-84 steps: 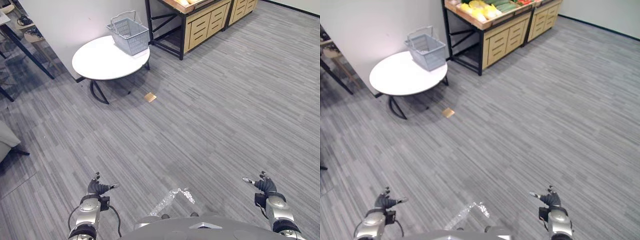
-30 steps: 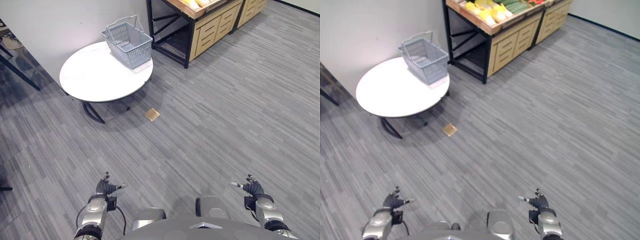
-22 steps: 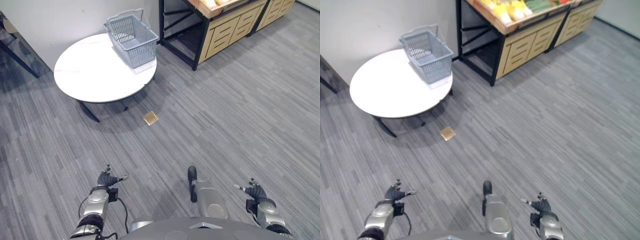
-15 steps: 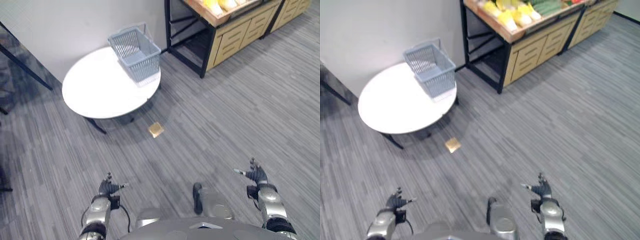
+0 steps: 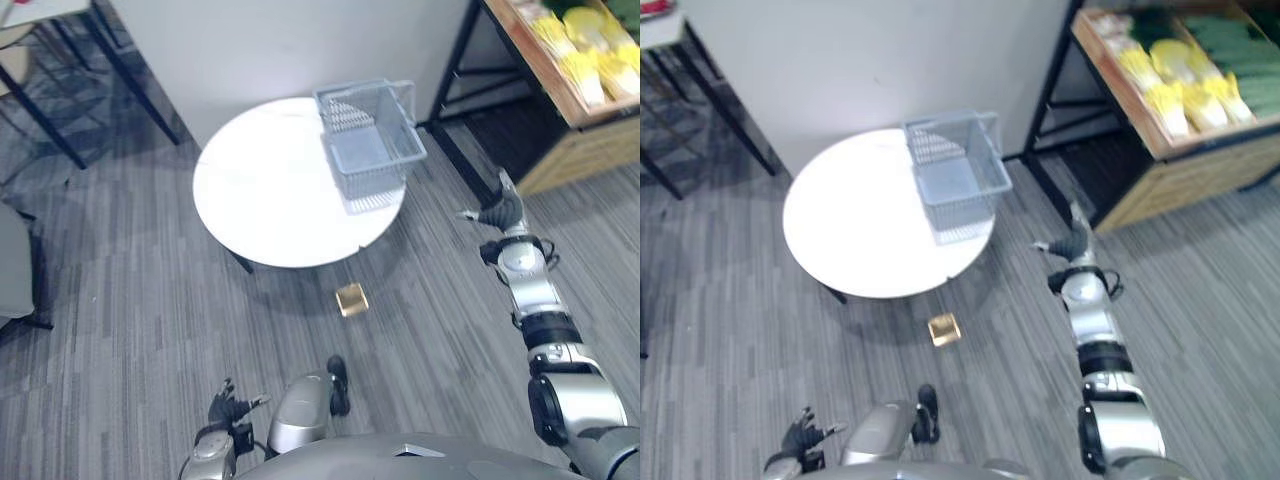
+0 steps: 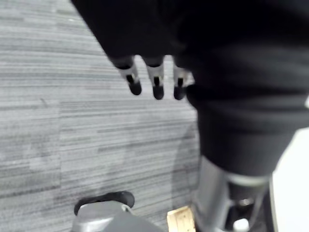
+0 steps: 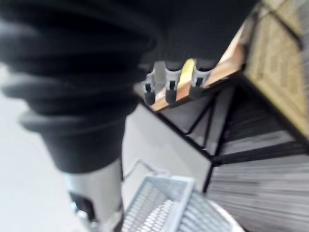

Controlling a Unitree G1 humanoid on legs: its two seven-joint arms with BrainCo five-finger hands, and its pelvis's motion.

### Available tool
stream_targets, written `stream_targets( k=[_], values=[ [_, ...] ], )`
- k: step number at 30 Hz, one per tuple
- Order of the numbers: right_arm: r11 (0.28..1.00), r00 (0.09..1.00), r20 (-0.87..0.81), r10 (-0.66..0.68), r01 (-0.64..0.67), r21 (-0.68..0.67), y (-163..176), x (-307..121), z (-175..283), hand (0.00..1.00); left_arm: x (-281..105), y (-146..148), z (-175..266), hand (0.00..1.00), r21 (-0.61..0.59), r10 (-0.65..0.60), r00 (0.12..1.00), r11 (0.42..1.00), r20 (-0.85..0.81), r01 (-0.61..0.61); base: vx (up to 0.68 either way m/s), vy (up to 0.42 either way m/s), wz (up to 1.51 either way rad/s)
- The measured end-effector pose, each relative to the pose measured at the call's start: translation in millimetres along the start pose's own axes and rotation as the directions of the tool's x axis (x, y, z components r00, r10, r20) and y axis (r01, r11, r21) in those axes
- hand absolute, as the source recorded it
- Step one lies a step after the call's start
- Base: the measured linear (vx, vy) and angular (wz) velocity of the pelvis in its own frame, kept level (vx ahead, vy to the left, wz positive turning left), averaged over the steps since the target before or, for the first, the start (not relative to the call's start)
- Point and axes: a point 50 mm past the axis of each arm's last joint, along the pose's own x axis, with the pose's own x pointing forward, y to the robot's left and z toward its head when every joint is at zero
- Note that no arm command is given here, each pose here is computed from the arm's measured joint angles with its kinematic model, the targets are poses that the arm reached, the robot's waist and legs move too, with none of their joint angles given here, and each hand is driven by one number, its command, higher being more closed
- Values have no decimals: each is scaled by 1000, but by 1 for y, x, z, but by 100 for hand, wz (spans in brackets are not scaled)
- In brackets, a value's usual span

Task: Pick vegetable in the basket

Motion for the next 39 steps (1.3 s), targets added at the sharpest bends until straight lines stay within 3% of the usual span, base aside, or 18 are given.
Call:
stream_targets(
  k=[5, 12, 16, 21, 23, 32, 36, 37, 39],
  values=[
    [996, 993, 69, 92, -91, -20, 35, -4, 23, 0, 0, 2, -8, 0, 24, 30, 998, 999, -46, -29, 255, -40, 70],
    [998, 997, 78, 22, -18, -61, 9, 5, 22, 0, 11, -17, 37, 0, 137, -56, 994, 990, 97, 42, 244, -210, 96],
    [997, 995, 103, 4, 4, -73, 3, 15, 35, 0, 14, -13, 51, 0, 194, -71, 987, 980, 144, 42, 217, -474, 42],
    [958, 952, 238, -191, 234, -166, -85, 59, 102, 0, 14, -28, 63, 0, 237, -136, 970, 968, 202, 86, 87, -254, 24],
    [941, 932, 271, -239, 291, -170, -105, 64, 120, 0, 14, -30, 64, 0, 234, -139, 968, 968, 208, 89, 41, -77, 12],
    [903, 903, 320, -287, 367, -226, -135, 76, 165, 0, 15, -38, 86, 0, 188, -140, 946, 978, 291, 87, -39, -27, 10],
    [839, 859, 363, -362, 470, -275, -168, 72, 178, 0, 16, -48, 101, 0, 156, -142, 934, 983, 327, 95, -65, 1, 17],
    [831, 853, 367, -371, 481, -278, -171, 72, 178, 100, 16, -48, 102, 0, 151, -143, 933, 984, 329, 97, -59, 18, 18],
    [790, 848, 375, -375, 504, -350, -178, 72, 177, 100, 16, -53, 107, 0, 160, -158, 927, 981, 340, 109, -40, 17, 19]
  ],
)
